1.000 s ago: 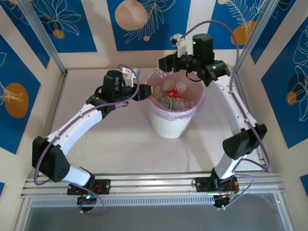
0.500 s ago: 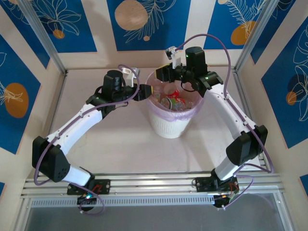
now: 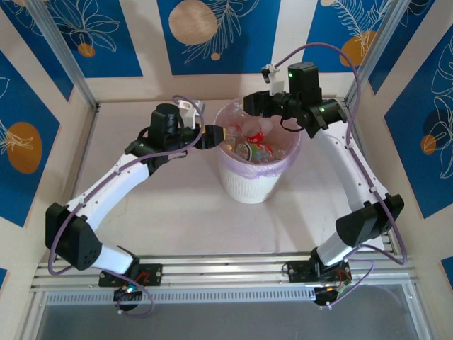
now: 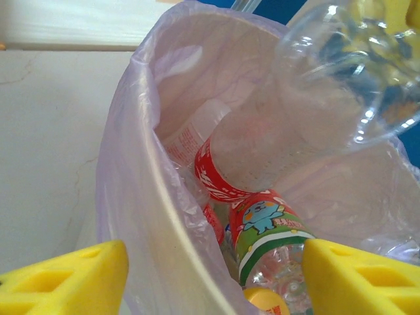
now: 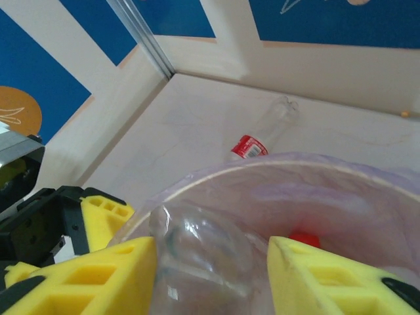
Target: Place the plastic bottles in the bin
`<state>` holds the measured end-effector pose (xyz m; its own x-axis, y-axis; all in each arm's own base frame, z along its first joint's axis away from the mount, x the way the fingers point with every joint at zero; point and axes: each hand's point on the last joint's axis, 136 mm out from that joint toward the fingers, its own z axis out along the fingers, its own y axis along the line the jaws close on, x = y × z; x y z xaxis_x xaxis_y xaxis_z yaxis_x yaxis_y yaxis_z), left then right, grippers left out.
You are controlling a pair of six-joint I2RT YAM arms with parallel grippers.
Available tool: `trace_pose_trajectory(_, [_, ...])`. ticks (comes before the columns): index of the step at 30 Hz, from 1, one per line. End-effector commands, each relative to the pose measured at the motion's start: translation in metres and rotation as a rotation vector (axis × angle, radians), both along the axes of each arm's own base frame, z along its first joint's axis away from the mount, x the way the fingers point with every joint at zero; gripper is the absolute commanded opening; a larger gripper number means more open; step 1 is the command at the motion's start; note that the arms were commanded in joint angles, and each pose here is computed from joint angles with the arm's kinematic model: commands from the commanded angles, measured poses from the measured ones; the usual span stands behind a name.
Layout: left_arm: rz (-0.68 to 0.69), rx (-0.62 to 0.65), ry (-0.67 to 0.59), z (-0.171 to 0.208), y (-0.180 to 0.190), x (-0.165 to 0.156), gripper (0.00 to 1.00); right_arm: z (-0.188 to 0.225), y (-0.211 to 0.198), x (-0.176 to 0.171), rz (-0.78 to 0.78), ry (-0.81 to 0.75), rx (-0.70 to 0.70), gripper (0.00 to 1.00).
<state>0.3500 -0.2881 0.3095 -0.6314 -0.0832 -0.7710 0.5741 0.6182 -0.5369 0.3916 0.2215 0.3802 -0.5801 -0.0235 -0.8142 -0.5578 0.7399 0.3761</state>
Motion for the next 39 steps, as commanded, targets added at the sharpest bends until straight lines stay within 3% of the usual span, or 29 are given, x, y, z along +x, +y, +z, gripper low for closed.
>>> trace_pose_trajectory(1, [-0.022,-0.045,-0.056,0.031,-0.001,-0.011,0.8,0.019,-0.012,-0.015,-0.02,-0.008,-0.007,0.52])
trace_pose_trajectory(6, [-0.009,-0.074,-0.117,0.061,0.01,-0.014,0.89,0.036,-0.017,-0.019,-0.027,-0.041,0.03,0.53])
trace_pose_trajectory(10, [0.123,-0.051,-0.199,0.092,0.055,-0.013,0.9,0.04,-0.033,-0.022,-0.063,-0.048,0.046,0.53])
trace_pose_trajectory(13, [0.236,0.006,-0.184,0.09,0.095,-0.002,0.9,0.039,-0.045,-0.029,-0.086,-0.042,0.057,0.54])
trace_pose_trajectory(21, [0.454,0.244,0.025,-0.021,0.152,0.083,0.89,0.034,-0.062,-0.048,-0.132,-0.015,0.093,0.54])
trace_pose_trajectory(24, [0.48,0.286,0.065,-0.058,0.154,0.124,0.9,0.036,-0.067,-0.055,-0.147,-0.018,0.104,0.54])
trace_pose_trajectory(27, [0.459,0.337,0.099,-0.095,0.148,0.163,1.0,0.036,-0.073,-0.063,-0.154,-0.013,0.103,0.55])
trace_pose_trajectory(31, [0.48,0.414,0.14,-0.136,0.149,0.206,1.0,0.031,-0.079,-0.072,-0.153,0.009,0.078,0.65])
trace_pose_trajectory(34, [0.497,0.473,0.176,-0.163,0.152,0.226,1.0,0.029,-0.085,-0.077,-0.168,0.01,0.068,0.74])
trace_pose_trajectory(39, [0.464,0.492,0.264,-0.205,0.147,0.238,1.0,0.024,-0.093,-0.08,-0.196,0.02,0.068,0.76])
